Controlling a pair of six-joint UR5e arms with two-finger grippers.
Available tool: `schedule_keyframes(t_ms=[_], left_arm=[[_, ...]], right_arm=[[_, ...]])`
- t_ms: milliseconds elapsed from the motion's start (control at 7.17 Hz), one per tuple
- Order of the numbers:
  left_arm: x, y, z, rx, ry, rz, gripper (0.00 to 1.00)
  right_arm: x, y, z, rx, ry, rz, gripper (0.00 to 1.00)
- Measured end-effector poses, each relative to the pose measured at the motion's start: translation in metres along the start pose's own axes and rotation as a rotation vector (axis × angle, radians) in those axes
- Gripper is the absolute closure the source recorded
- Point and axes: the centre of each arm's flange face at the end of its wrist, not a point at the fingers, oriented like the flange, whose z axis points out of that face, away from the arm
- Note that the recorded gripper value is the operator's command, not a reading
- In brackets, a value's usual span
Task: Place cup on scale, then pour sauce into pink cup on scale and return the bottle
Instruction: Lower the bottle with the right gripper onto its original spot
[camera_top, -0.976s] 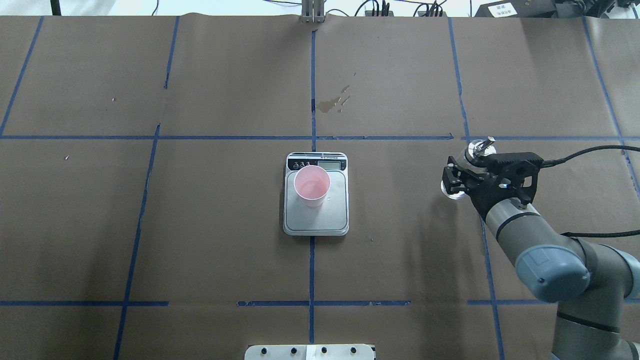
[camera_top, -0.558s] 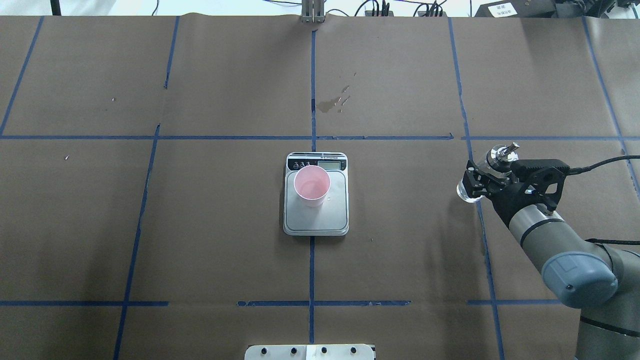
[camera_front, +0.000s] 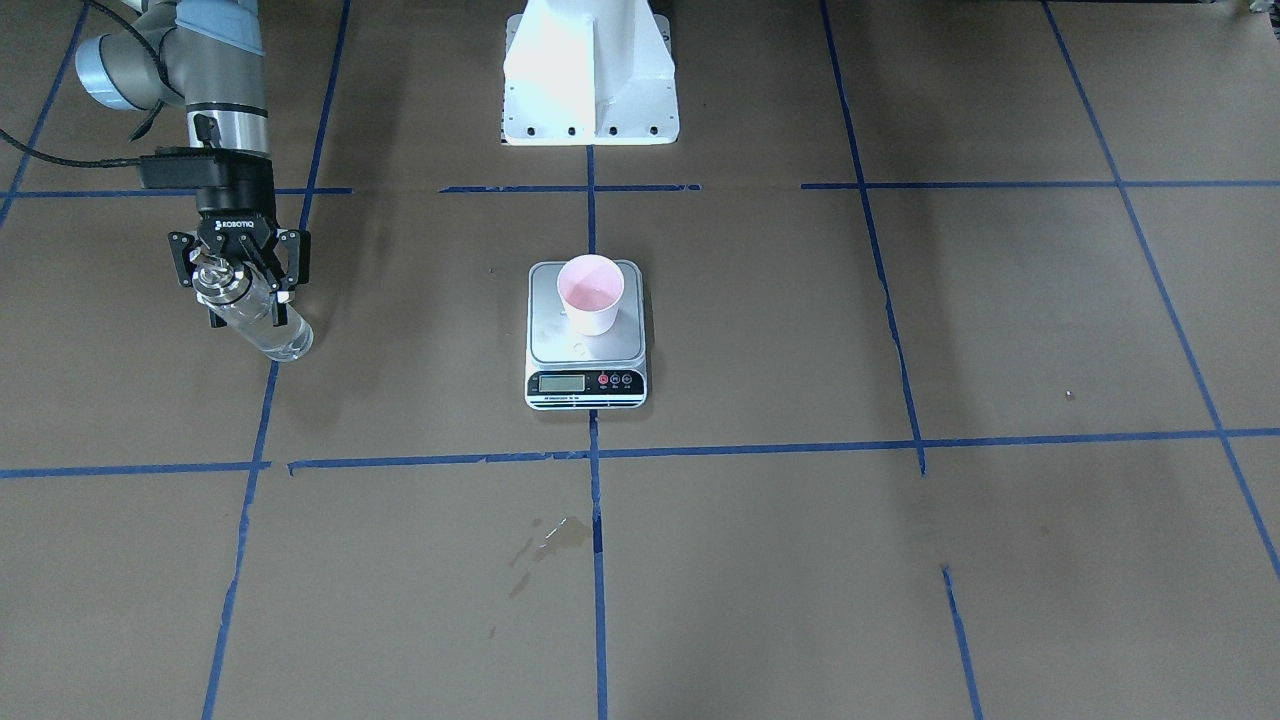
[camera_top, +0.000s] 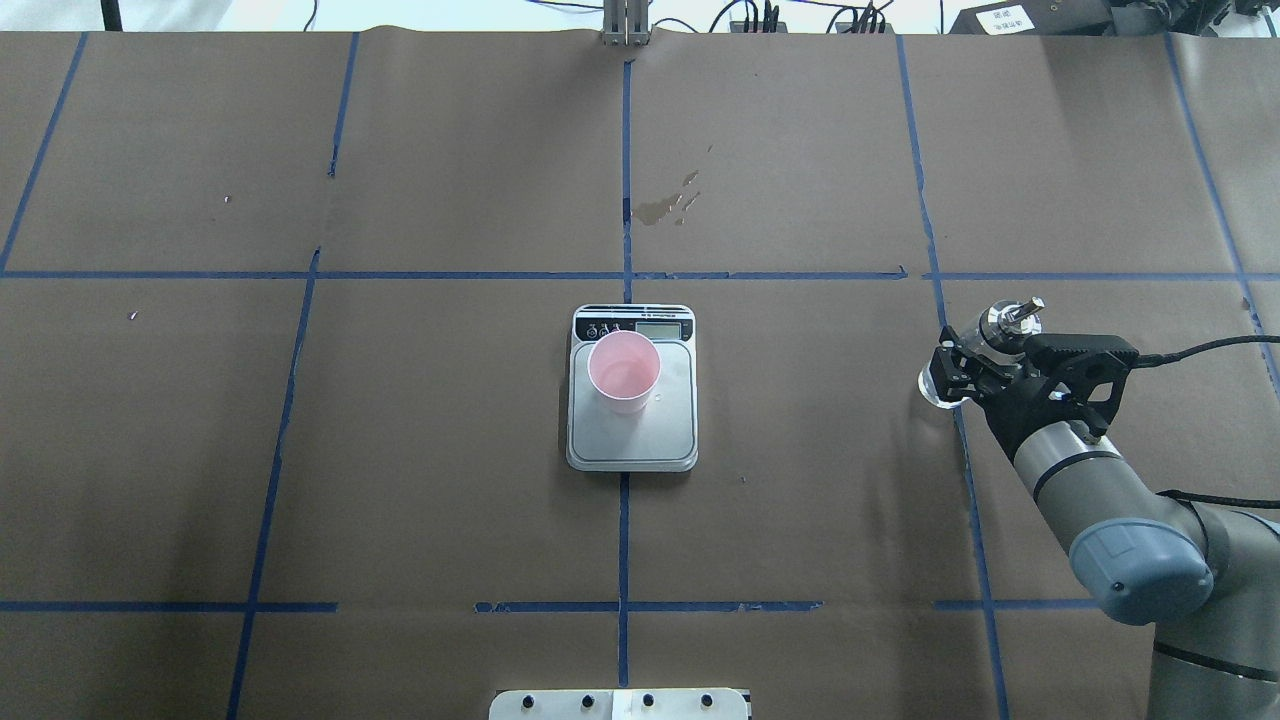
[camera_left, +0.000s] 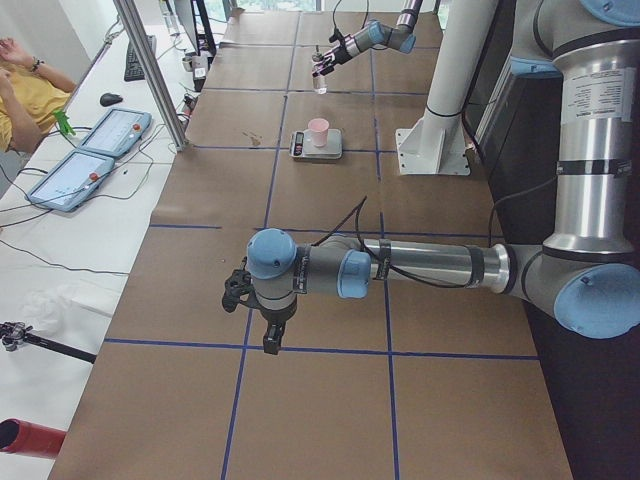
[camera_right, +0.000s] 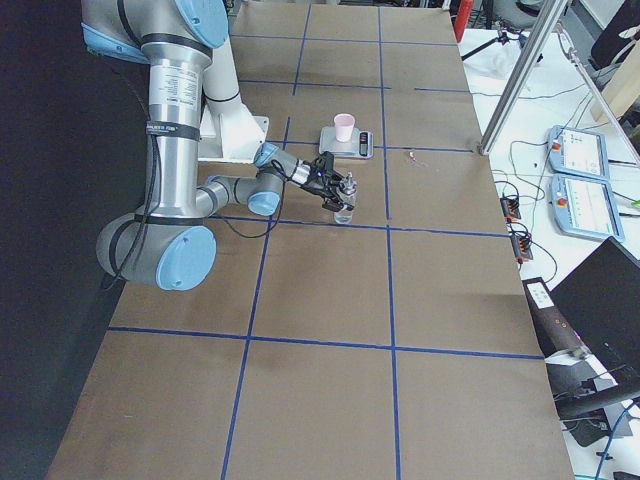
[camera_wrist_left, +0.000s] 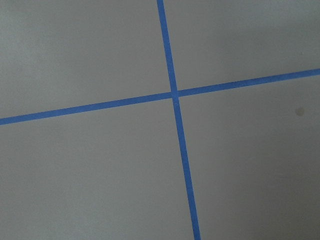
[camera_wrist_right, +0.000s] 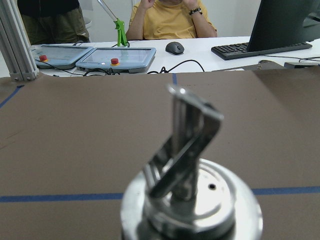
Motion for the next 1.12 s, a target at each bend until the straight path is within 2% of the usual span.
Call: schedule_keyframes(t_ms=[279,418,697,1116], left_arm=[[0.0000,0.0000,0.0004,-0.001,0.001,0.000,0.00],[-0.0002,0.0001,0.0006,-0.001,0.001,0.000,0.00],[-0.0011,0.0008,0.0011,-0.002,0.000,-0.002,0.00],[-0.0014,0.0004,0.0017,-0.002,0.000,-0.001,0.00]], right_arm=[[-0.0043,0.0037,-0.0024,0.007,-0.004,0.009,1.00],[-0.0053,0.0049,-0.0031,0.009,-0.005,0.011,0.92],[-0.0062,0.0064,-0.0040,0.017,-0.004,0.009,0.83],[-0.0058,0.0069,-0.0038,0.028,0.001,0.006,0.78]])
